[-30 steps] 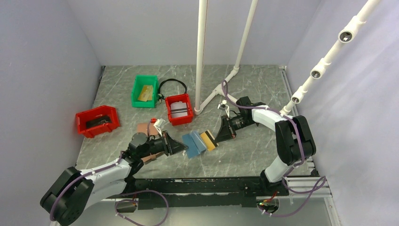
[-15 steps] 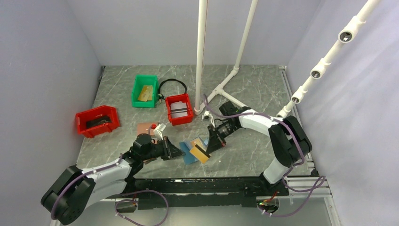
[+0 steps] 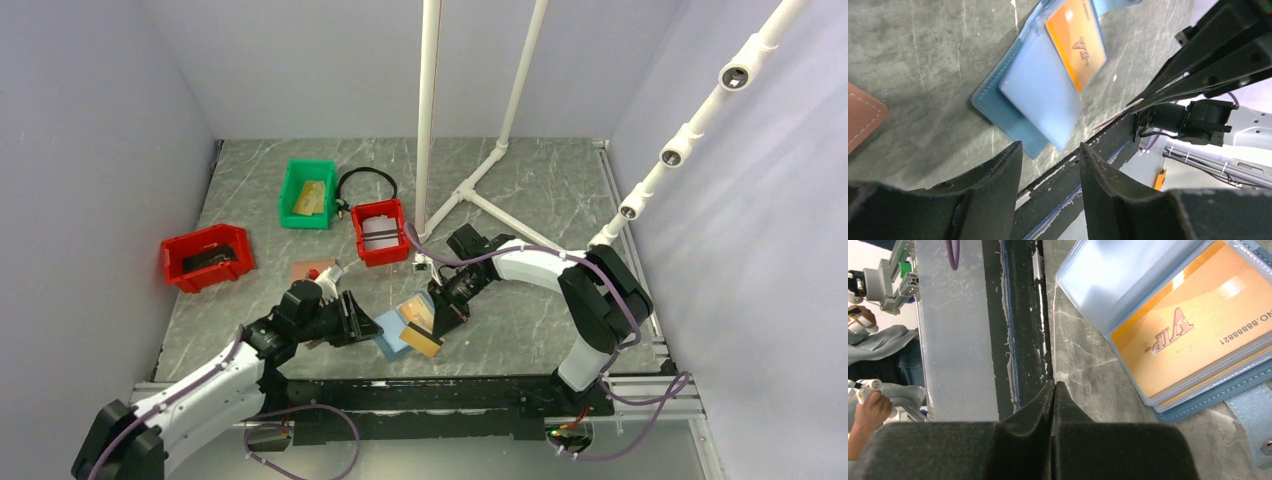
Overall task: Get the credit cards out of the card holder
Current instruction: Place the credit card in the storage box.
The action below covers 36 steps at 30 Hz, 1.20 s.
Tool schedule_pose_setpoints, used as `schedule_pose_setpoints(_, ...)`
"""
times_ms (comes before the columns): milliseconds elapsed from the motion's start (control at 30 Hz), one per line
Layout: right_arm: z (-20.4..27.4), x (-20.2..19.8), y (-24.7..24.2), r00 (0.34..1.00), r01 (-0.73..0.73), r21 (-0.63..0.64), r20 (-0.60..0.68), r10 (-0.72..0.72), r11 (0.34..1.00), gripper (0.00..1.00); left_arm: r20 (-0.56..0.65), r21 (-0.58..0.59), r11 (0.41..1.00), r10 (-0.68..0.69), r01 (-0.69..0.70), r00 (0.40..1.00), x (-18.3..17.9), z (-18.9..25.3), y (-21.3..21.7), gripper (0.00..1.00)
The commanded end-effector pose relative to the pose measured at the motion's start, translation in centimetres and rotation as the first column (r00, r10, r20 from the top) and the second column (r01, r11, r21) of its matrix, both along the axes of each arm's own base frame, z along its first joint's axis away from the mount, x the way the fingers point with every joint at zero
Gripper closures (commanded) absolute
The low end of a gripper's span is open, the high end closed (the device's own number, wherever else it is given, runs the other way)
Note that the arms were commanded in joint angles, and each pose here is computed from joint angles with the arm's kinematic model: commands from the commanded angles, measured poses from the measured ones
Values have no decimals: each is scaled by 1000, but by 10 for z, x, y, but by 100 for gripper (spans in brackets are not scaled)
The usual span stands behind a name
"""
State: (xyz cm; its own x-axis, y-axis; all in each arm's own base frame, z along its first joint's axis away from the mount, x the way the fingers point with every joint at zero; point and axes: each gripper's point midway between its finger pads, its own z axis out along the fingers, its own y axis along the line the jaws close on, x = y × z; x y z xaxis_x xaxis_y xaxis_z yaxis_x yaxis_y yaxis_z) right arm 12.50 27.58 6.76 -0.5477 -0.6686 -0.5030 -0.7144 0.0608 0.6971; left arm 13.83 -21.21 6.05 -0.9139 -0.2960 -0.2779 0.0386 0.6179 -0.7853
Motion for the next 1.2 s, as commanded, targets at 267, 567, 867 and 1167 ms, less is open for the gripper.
schedule_pose_setpoints(267,10,17,9,996,12,21,93,-14,1000,100,166,-71,994,94,-83,982,10,60,12,30)
schedule_pose_setpoints(567,39,26,4,992,28,120,122,-43,992,100,269,-250,968,48,22,962,23,91,-19,22)
schedule_pose_setpoints(867,71,38,-10,992,79,258,77,-102,963,100,356,-293,945,-35,147,934,42,107,-51,12)
schedule_pose_setpoints(1167,88,42,-18,992,114,336,20,-128,935,100,430,-272,938,-81,215,899,48,112,-90,18)
